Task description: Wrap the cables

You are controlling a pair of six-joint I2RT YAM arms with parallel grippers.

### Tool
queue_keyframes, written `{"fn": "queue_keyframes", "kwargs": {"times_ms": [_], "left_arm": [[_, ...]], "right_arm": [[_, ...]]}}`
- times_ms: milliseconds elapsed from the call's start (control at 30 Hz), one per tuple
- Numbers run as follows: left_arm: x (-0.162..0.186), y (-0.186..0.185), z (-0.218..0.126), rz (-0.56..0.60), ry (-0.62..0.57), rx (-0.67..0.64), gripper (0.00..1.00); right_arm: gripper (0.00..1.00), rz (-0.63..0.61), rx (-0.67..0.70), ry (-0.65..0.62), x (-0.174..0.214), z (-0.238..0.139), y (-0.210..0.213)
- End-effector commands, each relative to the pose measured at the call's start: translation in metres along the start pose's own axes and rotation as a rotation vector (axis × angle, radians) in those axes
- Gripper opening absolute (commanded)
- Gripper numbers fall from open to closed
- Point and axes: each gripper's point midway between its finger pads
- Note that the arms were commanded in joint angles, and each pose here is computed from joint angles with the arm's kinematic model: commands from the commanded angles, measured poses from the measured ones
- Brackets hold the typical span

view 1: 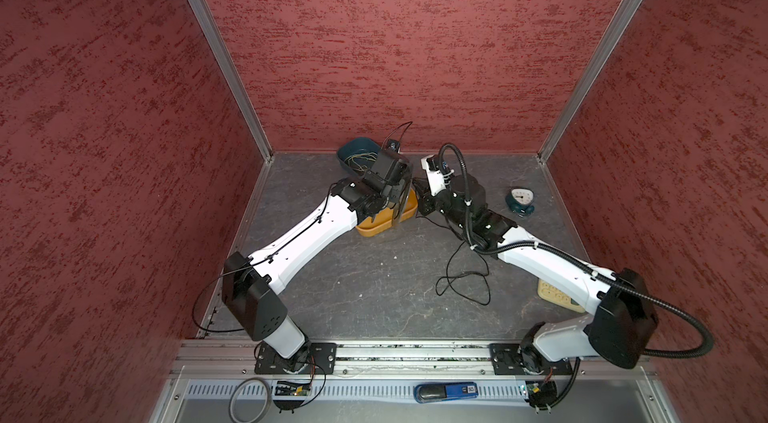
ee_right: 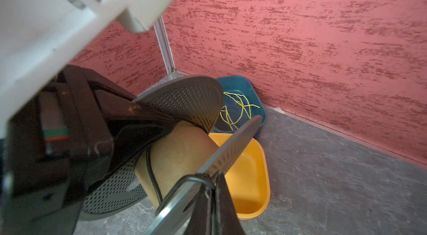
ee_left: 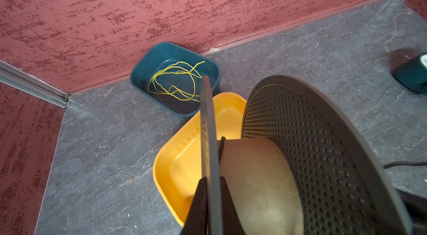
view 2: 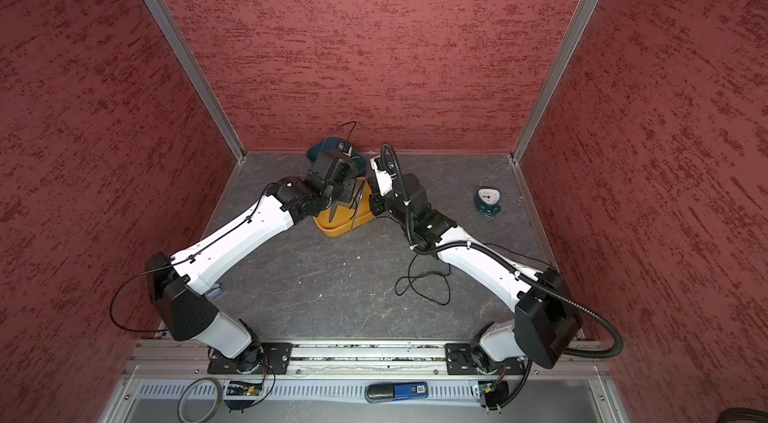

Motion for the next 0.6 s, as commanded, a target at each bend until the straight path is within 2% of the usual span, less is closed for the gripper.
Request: {"fn": "queue_keyframes", "kwargs": {"times_ms": [0, 367, 567], "left_arm": [[-0.009, 0.010, -0.039, 0.049, -0.042, 0.038, 0.00], [-0.011, 0.011, -0.044, 0.070, -0.051, 0.050, 0.00], [-0.013, 0.012, -0.051, 0.058, -0.064, 0.080, 0.00]], "right_arm": [[0.06, 0.057, 0.209, -0.046, -0.016, 0.010, -0.073], [0.13, 0.087, 0.140, -0.008, 0.004, 0.031, -0.073], [0.13, 0.098, 0.105, 0.031, 0.021, 0.038, -0.077]]}}
Point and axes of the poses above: each gripper's point midway between its finger pads, its own z axis out along the fingers, its own y axis along the line the jaws close on, x = y × z, and after that the axes turned 1 degree about z, right-handed
